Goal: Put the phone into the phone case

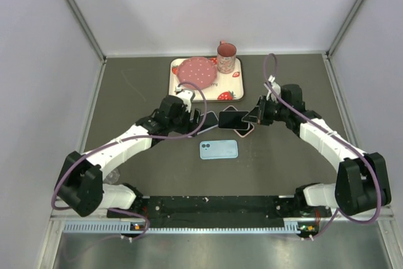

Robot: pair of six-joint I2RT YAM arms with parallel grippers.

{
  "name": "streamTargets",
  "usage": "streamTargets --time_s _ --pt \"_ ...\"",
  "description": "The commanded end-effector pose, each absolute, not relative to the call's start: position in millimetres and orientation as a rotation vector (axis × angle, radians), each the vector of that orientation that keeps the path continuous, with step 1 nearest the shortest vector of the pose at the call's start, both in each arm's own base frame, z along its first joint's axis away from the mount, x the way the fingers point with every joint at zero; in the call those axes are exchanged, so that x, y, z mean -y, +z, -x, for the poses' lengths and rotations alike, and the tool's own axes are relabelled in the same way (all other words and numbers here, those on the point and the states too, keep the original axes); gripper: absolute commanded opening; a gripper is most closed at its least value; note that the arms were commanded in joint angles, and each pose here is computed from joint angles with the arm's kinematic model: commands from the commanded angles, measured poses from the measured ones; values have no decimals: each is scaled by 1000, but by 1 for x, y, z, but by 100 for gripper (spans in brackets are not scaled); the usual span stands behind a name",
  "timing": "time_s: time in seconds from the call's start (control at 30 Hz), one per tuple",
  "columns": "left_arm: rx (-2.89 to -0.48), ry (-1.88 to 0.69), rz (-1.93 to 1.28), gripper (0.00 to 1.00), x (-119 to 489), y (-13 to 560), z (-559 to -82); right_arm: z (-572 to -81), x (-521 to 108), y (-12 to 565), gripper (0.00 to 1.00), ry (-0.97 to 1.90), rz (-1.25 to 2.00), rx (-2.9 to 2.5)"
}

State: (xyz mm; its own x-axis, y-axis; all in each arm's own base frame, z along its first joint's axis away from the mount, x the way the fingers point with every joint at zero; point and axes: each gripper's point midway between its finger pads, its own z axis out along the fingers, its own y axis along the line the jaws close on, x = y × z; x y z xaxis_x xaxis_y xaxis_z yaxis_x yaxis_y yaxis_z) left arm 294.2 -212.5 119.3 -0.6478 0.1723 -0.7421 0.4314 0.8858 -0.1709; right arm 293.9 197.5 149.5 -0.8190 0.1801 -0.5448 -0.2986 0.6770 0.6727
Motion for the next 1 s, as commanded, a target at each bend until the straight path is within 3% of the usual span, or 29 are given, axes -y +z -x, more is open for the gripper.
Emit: streamTargets --time_s 0.0,0.47,0.97 --pt "-2211 -375 -397 82 210 138 -311 -300 -213 190 0 1193 211 -2167" --pt "-2270 -344 -335 83 204 119 -311 -271 -235 164 0 1469 181 -2248" --pt "-2320 -420 -340 82 217 104 -309 -250 -260 109 0 1561 187 -2401"
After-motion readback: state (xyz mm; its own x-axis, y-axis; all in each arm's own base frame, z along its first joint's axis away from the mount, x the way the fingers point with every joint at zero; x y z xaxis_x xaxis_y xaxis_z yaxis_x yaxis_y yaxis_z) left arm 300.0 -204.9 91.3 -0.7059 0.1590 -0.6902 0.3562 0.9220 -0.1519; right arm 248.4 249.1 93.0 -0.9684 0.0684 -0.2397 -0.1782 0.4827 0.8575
